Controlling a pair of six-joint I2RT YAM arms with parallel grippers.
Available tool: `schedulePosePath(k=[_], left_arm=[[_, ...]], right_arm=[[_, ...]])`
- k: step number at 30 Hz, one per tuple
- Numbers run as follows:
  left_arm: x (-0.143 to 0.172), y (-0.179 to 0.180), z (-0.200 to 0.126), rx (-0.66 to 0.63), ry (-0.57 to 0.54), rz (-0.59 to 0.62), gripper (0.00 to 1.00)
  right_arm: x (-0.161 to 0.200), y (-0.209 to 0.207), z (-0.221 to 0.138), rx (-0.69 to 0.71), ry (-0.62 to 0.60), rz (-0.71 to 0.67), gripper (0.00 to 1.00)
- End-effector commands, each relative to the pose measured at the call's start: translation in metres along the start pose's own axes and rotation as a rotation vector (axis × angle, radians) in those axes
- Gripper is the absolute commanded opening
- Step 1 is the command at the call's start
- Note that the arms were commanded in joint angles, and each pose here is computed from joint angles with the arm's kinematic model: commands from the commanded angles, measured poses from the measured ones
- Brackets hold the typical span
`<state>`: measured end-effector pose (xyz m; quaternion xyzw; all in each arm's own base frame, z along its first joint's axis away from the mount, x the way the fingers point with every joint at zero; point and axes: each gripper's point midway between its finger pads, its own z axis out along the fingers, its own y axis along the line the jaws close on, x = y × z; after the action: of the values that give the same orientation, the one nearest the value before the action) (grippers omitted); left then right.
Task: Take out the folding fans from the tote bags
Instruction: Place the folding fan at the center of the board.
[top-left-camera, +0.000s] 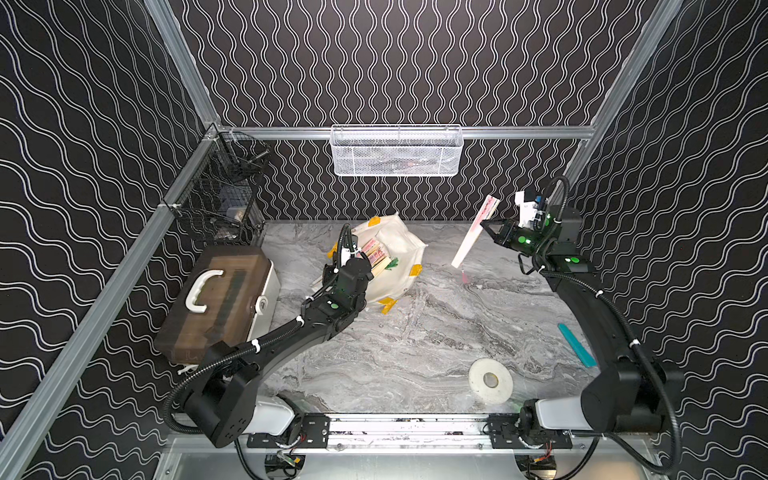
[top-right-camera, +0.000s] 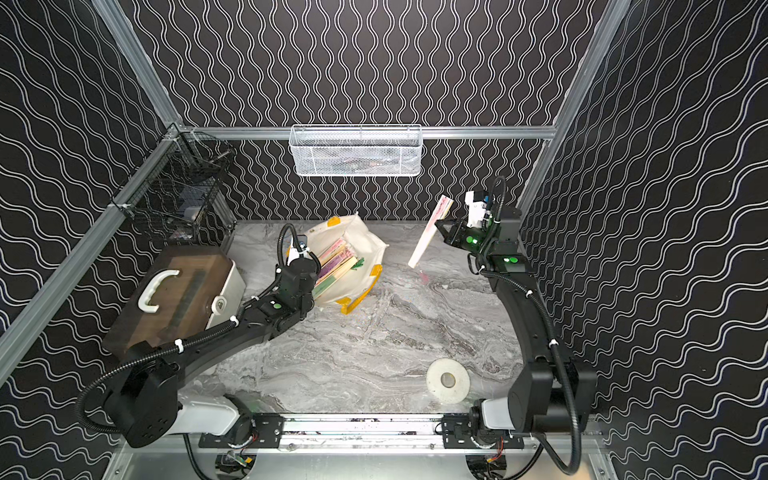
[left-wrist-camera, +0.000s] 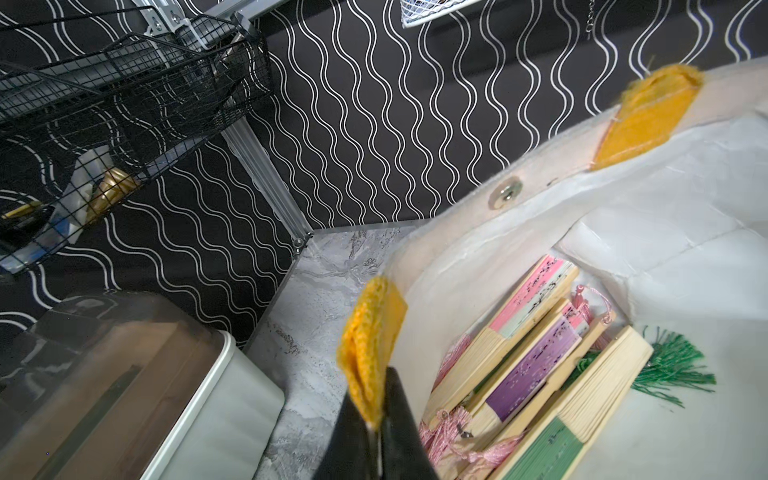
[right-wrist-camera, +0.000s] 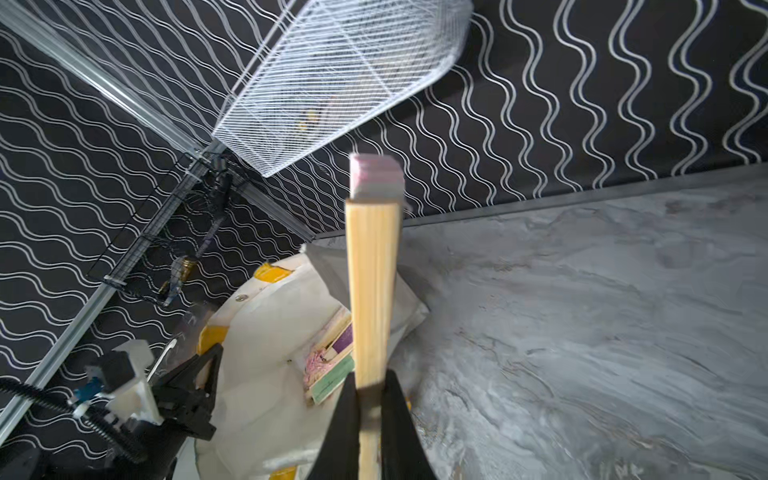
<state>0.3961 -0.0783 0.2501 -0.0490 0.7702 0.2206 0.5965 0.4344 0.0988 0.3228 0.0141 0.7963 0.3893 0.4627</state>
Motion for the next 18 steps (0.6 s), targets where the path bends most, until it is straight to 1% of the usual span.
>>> schedulePosePath(k=[1, 3, 6, 13, 18], left_arm=[[-0.005, 0.0, 0.0, 0.013, -0.016, -0.051, 0.0], [-0.004, -0.002, 0.001, 0.016, -0.009, -0.054, 0.0], [-0.002, -0.004, 0.003, 0.025, -0.004, -0.055, 0.0], [-0.003, -0.008, 0.005, 0.039, 0.005, -0.069, 0.0], [-0.002, -0.01, 0.007, 0.044, 0.011, -0.074, 0.0]], right_arm=[[0.015, -0.017, 0.005, -0.04, 0.107, 0.026, 0.0], [0.025, -0.043, 0.014, -0.004, 0.146, 0.065, 0.0], [0.044, -0.064, 0.027, -0.033, 0.206, 0.133, 0.0], [0.08, -0.083, 0.054, -0.152, 0.33, 0.294, 0.0], [0.101, -0.105, 0.069, -0.147, 0.401, 0.358, 0.0]])
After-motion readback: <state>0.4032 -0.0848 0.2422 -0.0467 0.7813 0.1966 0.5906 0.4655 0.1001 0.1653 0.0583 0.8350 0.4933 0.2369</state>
